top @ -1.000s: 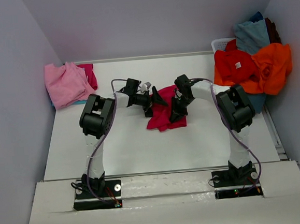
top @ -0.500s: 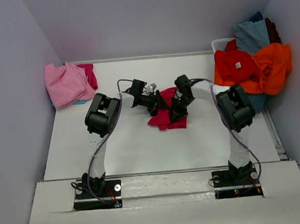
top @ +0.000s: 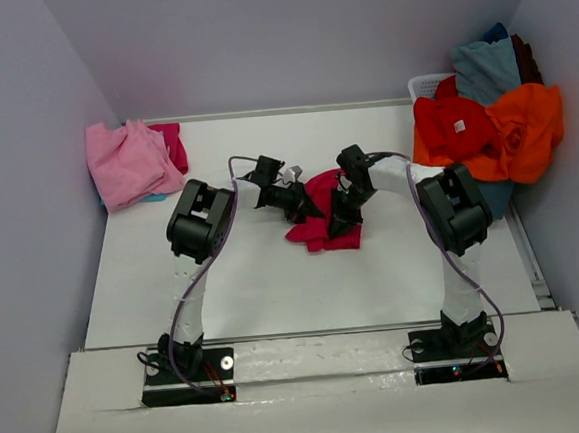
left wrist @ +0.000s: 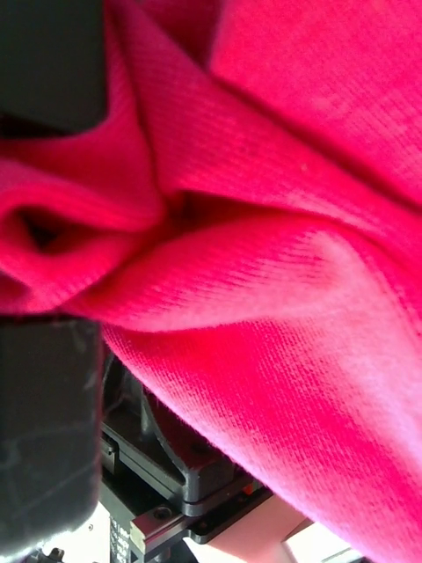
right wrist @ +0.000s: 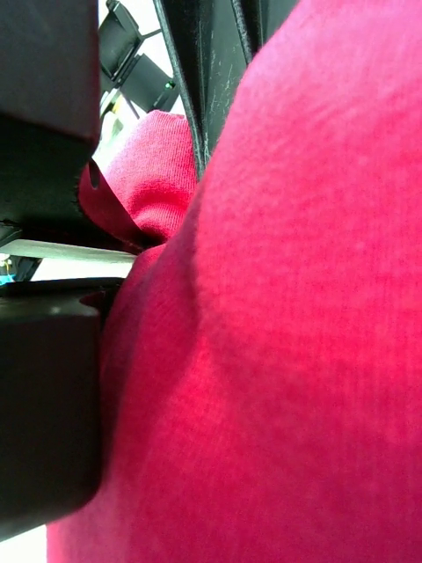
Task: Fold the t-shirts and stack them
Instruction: Neatly place the folded tshirt to the corner
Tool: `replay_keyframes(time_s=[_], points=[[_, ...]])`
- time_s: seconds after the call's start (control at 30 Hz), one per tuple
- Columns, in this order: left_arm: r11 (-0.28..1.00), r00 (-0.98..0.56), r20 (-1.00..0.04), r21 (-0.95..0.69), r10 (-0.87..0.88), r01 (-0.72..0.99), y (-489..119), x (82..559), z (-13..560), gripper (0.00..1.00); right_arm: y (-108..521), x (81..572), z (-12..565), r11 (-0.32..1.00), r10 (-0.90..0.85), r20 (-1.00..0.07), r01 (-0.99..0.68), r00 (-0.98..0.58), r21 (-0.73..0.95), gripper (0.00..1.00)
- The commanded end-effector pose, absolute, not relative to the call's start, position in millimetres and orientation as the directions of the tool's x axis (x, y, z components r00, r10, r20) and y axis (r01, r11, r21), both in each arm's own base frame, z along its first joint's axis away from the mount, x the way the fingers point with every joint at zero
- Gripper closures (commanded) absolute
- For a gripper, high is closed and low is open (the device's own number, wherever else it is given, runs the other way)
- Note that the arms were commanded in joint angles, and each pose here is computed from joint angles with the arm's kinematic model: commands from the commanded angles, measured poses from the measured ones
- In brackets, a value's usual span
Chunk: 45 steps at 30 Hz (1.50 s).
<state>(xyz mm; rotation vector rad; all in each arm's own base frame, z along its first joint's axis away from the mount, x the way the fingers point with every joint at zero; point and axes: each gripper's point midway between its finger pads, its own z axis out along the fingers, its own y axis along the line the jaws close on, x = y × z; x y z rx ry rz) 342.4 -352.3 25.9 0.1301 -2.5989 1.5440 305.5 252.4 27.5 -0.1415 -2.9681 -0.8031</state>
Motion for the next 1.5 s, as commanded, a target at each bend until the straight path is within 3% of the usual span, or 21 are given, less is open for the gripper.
replay_keyframes(time_s=[0.0, 0.23, 0.37, 0.63, 1.1, 1.27, 1.47], points=[[0.646, -0.977, 0.212, -0.747, 0.007, -0.158, -344, 308, -31, 0.94, 251, 317, 28, 0.875, 0.047, -0.005, 0.039, -0.999, 0.483, 0.81], [0.718, -0.997, 0.068, -0.696, 0.022, -0.031, -336, 330, -22, 0.94, 236, 337, 65, 0.912, 0.085, -0.145, 0.018, -0.986, 0.410, 0.49], [0.797, -0.997, -0.076, -0.601, 0.026, 0.066, -318, 355, -10, 0.94, 229, 342, 87, 0.924, 0.110, -0.197, 0.028, -0.974, 0.381, 0.42], [0.887, -0.960, -0.273, -0.456, -0.061, 0.074, -262, 395, 21, 0.94, 212, 355, 113, 0.948, 0.165, -0.290, 0.070, -0.943, 0.312, 0.41], [0.967, -0.807, -0.572, -0.256, -0.147, 0.005, -174, 452, 107, 0.94, 209, 347, 96, 0.953, 0.165, -0.229, 0.096, -0.959, 0.286, 0.41], [0.981, -0.761, -0.621, -0.159, -0.189, -0.115, -119, 473, 122, 0.95, 208, 341, 89, 0.955, 0.159, -0.206, 0.097, -0.966, 0.280, 0.42], [0.965, -0.746, -0.615, -0.209, -0.257, -0.160, -94, 483, 126, 0.94, 204, 335, 86, 0.960, 0.151, -0.187, 0.099, -0.971, 0.262, 0.43]])
